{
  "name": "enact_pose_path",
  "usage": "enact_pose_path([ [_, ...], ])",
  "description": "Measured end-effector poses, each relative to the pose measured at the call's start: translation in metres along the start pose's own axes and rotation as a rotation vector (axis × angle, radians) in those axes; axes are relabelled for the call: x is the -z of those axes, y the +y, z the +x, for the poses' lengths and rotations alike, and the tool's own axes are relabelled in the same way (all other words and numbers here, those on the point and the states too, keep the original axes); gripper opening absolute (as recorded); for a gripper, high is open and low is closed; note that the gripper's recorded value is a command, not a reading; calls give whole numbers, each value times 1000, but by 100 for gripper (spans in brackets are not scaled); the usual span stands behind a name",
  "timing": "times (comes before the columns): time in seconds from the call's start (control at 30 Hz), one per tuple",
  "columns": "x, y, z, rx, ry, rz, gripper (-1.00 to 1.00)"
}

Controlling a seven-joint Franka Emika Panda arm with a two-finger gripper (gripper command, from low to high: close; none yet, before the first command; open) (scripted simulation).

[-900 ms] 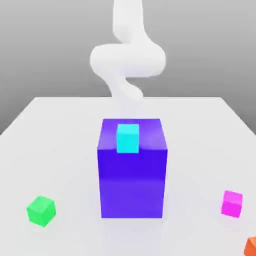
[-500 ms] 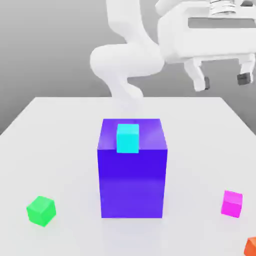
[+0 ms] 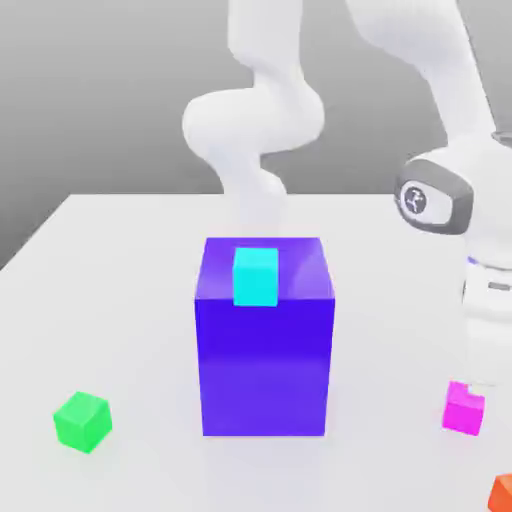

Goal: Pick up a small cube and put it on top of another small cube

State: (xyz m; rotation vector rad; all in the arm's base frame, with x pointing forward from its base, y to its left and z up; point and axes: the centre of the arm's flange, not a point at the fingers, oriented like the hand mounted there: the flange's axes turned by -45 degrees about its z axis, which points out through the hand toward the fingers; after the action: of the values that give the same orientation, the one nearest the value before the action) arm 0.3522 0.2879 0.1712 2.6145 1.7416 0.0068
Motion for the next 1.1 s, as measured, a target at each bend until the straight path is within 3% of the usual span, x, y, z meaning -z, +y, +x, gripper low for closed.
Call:
enact_pose_path([
  [0.1,-37,-2,-1,5,-3,2,0],
  [0.13,-43,-2,-1,5,-3,3,-100],
  [0.37,-41,-2,-1,5,-4,2,-100],
  [0.57,18,6,-6,-24,-5,2,-100],
  [0.8,36,114,-93,-433,-8,-5,-100],
  [1.1,54,209,-257,-997,-10,-8,-100],
])
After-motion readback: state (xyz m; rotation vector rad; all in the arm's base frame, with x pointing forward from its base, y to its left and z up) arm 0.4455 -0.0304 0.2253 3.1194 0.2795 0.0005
